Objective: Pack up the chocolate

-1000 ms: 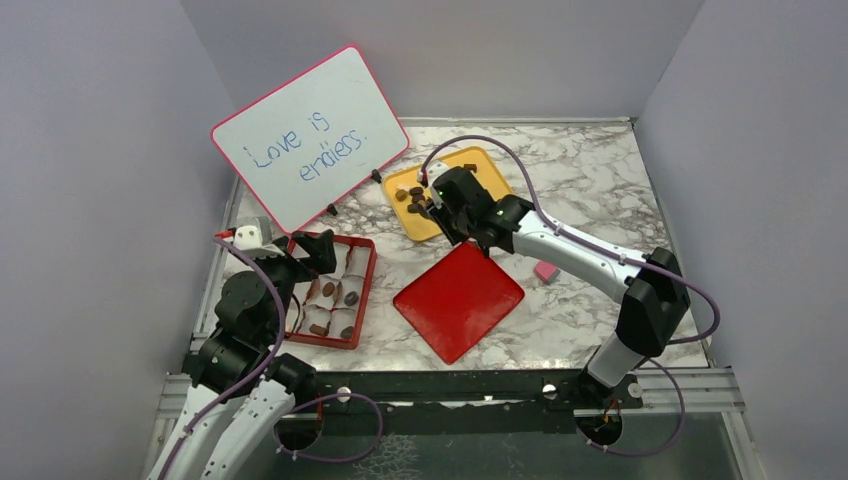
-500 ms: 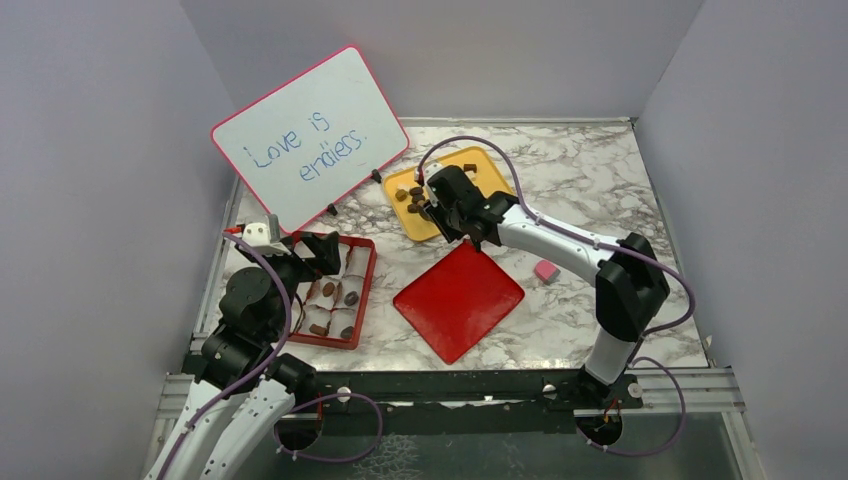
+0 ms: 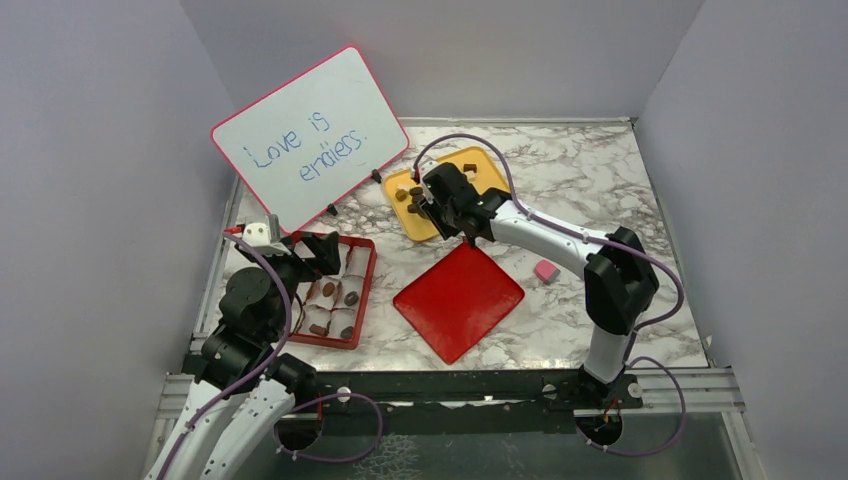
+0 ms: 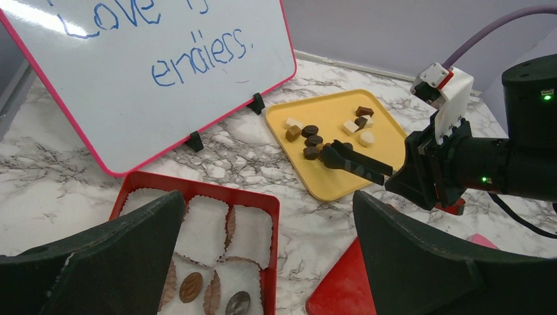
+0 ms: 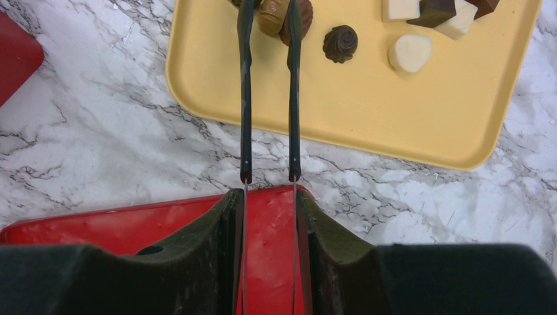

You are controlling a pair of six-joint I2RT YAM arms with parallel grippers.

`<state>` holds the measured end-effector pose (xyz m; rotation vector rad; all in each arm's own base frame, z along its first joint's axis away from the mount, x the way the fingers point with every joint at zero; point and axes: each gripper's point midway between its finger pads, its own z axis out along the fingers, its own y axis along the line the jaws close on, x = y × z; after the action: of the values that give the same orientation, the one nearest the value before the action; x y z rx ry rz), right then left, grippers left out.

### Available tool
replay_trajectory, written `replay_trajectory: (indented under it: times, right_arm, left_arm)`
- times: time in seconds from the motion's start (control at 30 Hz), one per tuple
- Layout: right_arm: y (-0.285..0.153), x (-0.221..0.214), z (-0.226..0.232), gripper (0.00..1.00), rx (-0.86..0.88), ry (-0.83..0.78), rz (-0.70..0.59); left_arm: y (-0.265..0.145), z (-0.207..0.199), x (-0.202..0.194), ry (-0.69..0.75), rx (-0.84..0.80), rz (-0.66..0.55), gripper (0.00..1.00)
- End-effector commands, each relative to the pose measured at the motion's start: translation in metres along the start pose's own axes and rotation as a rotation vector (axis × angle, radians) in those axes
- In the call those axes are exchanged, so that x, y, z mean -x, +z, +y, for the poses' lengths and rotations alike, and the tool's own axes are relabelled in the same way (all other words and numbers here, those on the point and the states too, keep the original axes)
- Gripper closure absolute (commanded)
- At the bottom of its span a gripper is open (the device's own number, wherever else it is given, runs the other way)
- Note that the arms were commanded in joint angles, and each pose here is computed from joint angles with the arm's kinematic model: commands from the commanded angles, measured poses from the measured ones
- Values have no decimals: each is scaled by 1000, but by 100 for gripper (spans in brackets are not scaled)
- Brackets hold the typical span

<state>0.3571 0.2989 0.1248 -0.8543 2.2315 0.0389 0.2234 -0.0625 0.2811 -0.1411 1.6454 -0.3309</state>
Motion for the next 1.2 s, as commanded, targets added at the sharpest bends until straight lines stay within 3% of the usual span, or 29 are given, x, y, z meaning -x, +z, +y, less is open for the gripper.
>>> replay_trajectory:
  times: [0.0,1.0,1.17]
  right_arm:
    - [4,20,2,63,14,13,-55]
    - [29,15,4,63,-9,11,-4]
    - [27,16,4,74,-3,15,-8]
  left_arm:
    - [0,-5,5,6,-30,-24,1]
    - [0,-5,6,10,-29,-30,1]
    - [-1,-4,7,12,-27,-34,1]
